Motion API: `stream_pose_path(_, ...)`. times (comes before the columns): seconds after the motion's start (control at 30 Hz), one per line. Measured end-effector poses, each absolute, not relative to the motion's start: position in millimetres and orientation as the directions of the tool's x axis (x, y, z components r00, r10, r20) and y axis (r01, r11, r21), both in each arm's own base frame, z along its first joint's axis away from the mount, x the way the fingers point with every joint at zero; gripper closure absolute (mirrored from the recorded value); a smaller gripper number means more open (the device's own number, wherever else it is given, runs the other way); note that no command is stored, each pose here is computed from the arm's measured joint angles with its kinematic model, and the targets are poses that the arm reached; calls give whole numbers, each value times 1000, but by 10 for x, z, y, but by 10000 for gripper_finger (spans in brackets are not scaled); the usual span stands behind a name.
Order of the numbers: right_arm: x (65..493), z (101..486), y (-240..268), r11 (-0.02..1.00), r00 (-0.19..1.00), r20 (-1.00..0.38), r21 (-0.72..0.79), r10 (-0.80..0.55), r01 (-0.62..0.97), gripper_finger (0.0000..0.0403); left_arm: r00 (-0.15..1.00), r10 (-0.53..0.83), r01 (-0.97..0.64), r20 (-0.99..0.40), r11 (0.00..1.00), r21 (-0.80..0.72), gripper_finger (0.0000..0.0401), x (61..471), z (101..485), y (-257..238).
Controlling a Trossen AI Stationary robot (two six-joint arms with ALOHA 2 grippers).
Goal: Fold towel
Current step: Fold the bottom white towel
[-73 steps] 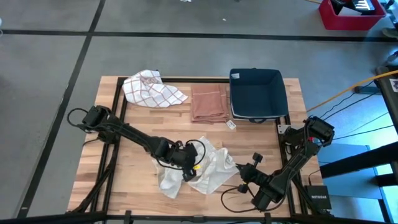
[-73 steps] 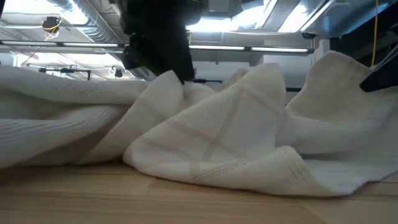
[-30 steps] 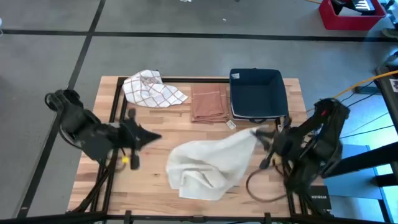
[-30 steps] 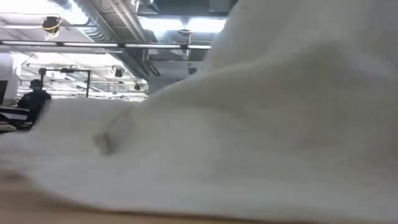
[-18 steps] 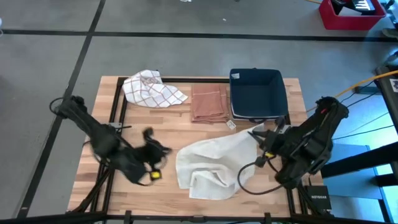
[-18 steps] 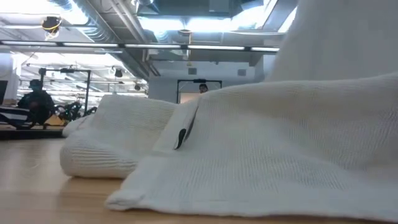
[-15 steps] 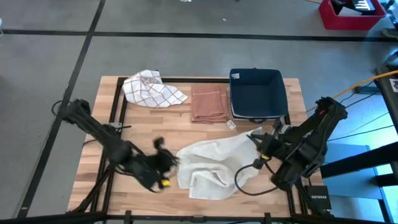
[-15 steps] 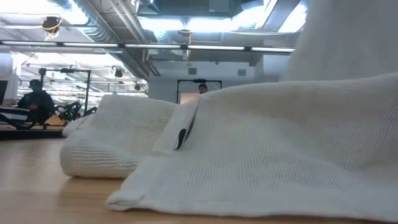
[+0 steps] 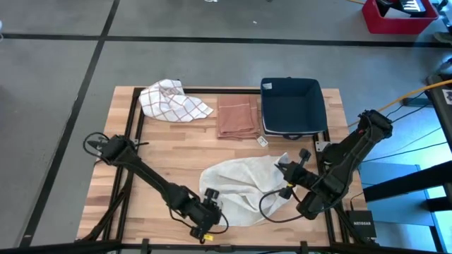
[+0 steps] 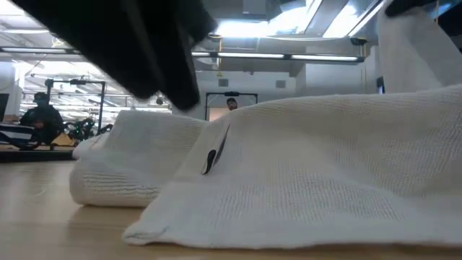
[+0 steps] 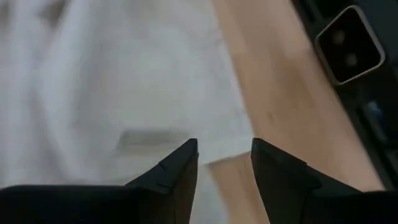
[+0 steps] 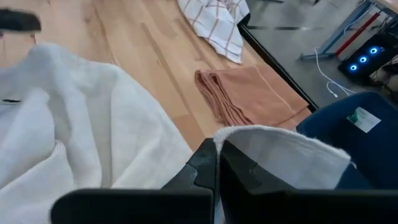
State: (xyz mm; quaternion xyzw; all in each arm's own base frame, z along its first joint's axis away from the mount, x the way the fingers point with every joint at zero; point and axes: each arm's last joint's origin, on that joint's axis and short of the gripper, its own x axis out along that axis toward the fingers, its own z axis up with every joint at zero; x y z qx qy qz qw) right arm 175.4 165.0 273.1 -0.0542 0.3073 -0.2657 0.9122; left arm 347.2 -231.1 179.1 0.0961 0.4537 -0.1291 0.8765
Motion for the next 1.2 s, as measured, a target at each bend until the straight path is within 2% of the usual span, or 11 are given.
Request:
stream_pose_path(0.23, 1757, 2729, 1647, 847, 681, -507, -267, -529, 459, 393, 554, -206, 376, -806, 926, 22, 258, 3596, 1482, -2426)
stream_pose_path(0.6, 1757, 2727, 1648, 849, 678, -514, -264, -525, 458, 393, 472, -150, 349, -869, 937, 28, 262, 3644, 1214, -2324)
stream_pose_path(0.73, 1757, 2727, 1648, 849, 678, -514, -264, -525, 458, 393, 440, -124, 359, -889, 932, 49, 298, 3642, 1114, -2296)
stream_pose_path(0.87, 1757, 2727, 1648, 849, 678, -514, -263, -525, 457, 393, 444, -98, 348, -891, 935, 70, 375, 3657, 1085, -2268)
stream_pose_path(1.03, 1757, 2727, 1648, 849, 678, -514, -266, -525, 456, 393, 467, -73, 291, -881, 954, 75, 392, 3627, 1224, -2245)
stream_pose_path(1.13, 1759, 2738, 1651, 850, 680, -513, -265, -524, 456, 393, 478, -72, 283, -875, 956, 76, 397, 3559, 1456, -2310)
stream_pose_path(1.2, 1769, 2786, 1662, 849, 693, -494, -259, -526, 460, 393, 516, -63, 279, -854, 955, 98, 396, 3506, 1750, -2379)
